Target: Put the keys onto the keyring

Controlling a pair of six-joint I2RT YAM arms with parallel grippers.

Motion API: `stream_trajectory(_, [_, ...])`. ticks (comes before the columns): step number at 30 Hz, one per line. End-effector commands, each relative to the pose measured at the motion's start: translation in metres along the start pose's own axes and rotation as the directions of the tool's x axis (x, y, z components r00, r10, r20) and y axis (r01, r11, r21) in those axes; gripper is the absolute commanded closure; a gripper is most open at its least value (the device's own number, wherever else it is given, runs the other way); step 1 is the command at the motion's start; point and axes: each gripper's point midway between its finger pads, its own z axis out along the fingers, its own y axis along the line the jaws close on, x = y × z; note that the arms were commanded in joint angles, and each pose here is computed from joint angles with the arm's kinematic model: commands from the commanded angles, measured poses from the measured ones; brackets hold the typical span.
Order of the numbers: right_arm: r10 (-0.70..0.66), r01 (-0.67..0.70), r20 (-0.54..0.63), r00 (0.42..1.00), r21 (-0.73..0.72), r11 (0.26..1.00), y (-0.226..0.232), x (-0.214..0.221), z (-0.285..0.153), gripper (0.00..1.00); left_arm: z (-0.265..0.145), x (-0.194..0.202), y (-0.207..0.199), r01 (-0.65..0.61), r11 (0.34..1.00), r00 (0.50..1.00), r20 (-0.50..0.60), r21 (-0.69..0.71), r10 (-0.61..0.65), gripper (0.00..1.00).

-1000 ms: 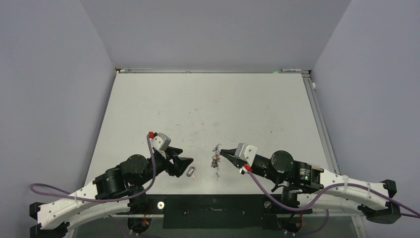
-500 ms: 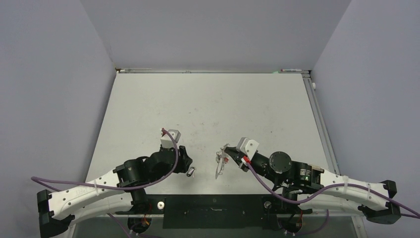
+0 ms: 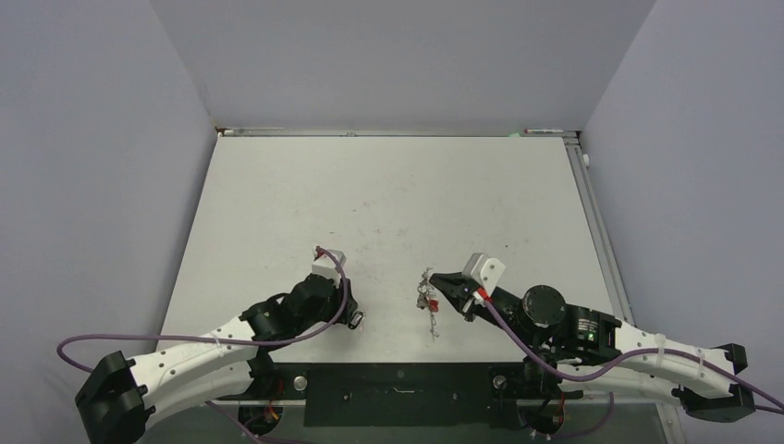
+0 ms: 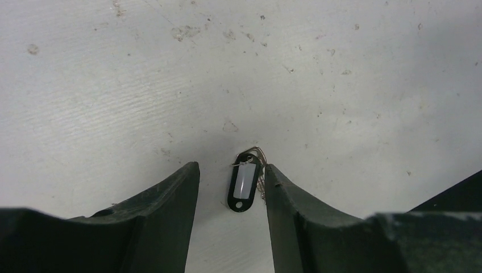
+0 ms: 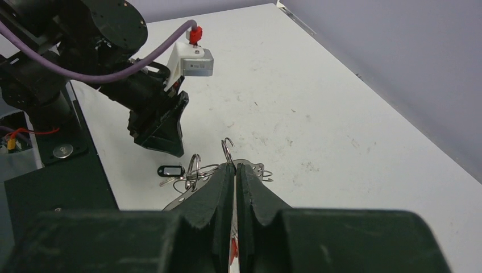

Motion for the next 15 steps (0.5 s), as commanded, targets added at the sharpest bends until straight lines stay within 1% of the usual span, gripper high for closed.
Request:
stream_trajectory(1, [0.057,-0.059,0.073,0.996,0.024,0.998,-0.007,-0.026,-0.007,0.95,0.013,-0.016,-0.022,-0.016,0.993,0.997,0.080,0.114,0.007,0.57])
stream_trajectory(2, [0.061,-0.063,0.075,0.995,0.025,0.998,-0.007,-0.027,-0.008,0.95,0.015,-0.011,-0.019,-0.014,0.994,0.998,0.066,0.110,0.007,0.57])
stream_trajectory(4, [0.063,-0.065,0.078,0.995,0.025,0.998,-0.007,-0.027,-0.008,0.95,0.018,-0.015,-0.025,-0.009,0.990,0.997,0.073,0.138,-0.001,0.58])
stream_trajectory(7, [0.066,-0.068,0.077,0.995,0.026,0.997,-0.007,-0.027,-0.008,0.95,0.022,-0.013,-0.022,-0.004,0.993,0.998,0.061,0.119,-0.003,0.59])
stream_trajectory(11, [0.072,-0.074,0.081,0.994,0.021,0.997,-0.006,-0.028,-0.006,0.95,0.029,-0.006,-0.017,0.055,0.995,0.998,0.024,0.085,-0.057,0.62])
stream_trajectory(15, [0.072,-0.073,0.081,0.994,0.020,0.997,-0.006,-0.029,-0.007,0.95,0.035,0.001,-0.016,0.100,0.992,0.995,0.002,0.079,-0.100,0.63])
